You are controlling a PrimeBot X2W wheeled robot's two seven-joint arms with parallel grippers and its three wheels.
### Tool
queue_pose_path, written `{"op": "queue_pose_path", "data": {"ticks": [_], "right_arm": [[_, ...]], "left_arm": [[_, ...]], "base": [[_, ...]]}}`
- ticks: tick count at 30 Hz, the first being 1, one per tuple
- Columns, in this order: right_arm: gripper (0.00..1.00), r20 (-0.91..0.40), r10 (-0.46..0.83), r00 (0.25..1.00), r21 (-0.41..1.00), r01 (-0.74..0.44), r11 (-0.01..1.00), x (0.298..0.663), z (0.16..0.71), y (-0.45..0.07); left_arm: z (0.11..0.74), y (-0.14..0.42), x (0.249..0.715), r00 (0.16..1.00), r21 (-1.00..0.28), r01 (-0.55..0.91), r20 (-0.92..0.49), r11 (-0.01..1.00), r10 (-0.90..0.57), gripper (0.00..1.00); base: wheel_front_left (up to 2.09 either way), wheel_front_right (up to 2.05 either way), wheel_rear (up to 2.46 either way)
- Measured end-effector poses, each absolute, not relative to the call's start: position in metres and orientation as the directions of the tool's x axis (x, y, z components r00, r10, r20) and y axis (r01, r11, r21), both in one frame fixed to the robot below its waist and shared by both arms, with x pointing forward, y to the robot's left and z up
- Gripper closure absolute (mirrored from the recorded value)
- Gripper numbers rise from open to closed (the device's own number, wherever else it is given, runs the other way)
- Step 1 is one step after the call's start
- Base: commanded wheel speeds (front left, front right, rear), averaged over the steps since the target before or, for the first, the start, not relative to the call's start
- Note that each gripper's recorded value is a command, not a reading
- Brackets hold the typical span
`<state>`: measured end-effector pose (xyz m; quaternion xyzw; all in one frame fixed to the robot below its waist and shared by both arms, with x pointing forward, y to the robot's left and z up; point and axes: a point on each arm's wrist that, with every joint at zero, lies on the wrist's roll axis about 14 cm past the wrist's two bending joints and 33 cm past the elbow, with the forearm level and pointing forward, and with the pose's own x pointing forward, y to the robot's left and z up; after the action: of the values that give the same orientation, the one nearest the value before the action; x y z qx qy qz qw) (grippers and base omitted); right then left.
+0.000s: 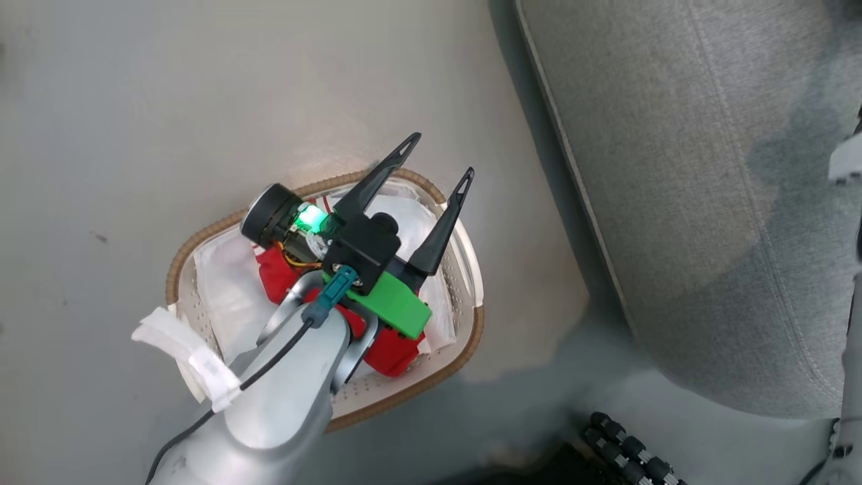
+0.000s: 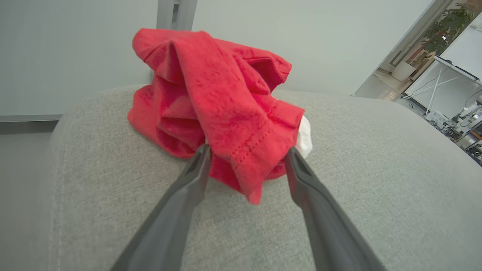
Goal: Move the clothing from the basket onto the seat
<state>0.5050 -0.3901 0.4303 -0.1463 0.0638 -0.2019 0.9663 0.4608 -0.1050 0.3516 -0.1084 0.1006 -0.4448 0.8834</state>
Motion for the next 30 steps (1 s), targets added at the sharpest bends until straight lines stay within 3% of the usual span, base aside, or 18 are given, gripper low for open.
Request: {"op": "queue_pose_path", "data": {"ticks": [8,18,30], "right_arm": [[0.0,-0.072,-0.38,0.922,-0.288,0.346,0.893,0.472,0.44,-0.371],[0.0,0.002,-0.276,0.961,-0.256,0.267,0.929,0.465,0.483,-0.339],[0.0,0.096,-0.012,0.995,-0.082,0.02,0.996,0.46,0.522,-0.218]], "left_arm": [[0.386,-0.085,0.464,0.659,-0.281,0.712,-0.05,0.644,-0.75,0.0],[0.43,-0.041,0.448,0.775,-0.293,0.598,-0.029,0.746,-0.632,0.0],[0.471,0.082,0.413,0.959,-0.239,0.275,-0.004,0.931,-0.284,0.0]], "base": [[0.0,0.0,0.0],[0.0,0.0,0.0],[0.0,0.0,0.0]]}}
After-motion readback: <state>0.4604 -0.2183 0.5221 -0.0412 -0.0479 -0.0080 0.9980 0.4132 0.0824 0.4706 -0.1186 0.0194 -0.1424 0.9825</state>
